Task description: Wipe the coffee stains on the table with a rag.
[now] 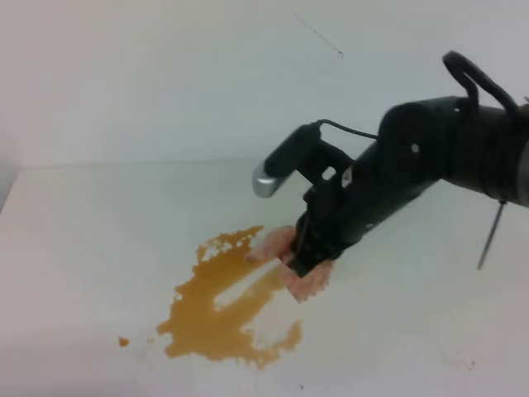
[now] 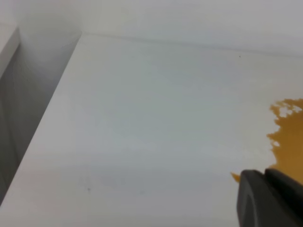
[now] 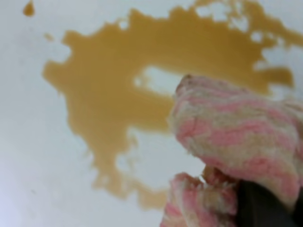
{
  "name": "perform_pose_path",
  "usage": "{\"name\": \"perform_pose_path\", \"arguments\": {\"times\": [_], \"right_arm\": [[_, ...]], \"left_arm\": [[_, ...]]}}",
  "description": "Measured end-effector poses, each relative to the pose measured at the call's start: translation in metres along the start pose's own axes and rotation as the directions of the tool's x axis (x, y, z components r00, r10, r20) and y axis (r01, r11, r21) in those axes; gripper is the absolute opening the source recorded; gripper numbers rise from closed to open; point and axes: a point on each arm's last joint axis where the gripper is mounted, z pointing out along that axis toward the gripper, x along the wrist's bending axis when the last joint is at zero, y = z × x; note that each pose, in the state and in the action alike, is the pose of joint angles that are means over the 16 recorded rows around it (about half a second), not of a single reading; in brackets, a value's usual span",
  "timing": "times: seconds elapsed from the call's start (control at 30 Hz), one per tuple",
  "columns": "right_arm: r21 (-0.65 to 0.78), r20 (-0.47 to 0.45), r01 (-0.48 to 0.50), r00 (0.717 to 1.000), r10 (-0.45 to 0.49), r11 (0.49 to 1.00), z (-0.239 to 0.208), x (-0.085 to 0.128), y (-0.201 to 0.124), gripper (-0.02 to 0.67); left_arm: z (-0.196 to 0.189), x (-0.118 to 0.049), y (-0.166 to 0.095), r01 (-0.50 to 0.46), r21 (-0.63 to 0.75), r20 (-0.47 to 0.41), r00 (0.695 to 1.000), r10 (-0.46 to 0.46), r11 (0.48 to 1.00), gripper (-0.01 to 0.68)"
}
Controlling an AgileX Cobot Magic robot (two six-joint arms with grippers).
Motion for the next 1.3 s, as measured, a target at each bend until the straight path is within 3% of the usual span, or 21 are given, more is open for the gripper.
{"name": "perform_pose_path", "arguments": {"times": [0.37, 0.67, 1.0, 1.3], "right_arm": [[0.041, -0.011, -0.163, 0.987, 0.163, 0.986, 0.029, 0.005, -0.055, 0.029], [0.121, -0.093, -0.223, 0.968, 0.235, 0.967, 0.075, 0.012, -0.054, 0.029], [0.132, -0.214, -0.139, 0.963, 0.166, 0.981, 0.097, 0.051, -0.023, 0.029], [0.071, -0.262, -0.034, 0.964, 0.051, 0.997, 0.089, 0.077, 0.01, 0.029]], "left_arm": [[0.0, 0.0, 0.001, 0.0, -0.001, 0.0, 1.0, 0.0, 1.0, -0.001], [0.0, 0.0, 0.0, 0.0, 0.0, 0.0, 1.0, 0.0, 1.0, -0.001], [0.0, 0.0, 0.0, 0.0, 0.0, 0.0, 1.0, 0.0, 1.0, -0.001], [0.0, 0.0, 0.001, 0.0, 0.001, 0.0, 1.0, 0.0, 1.0, -0.001]]}}
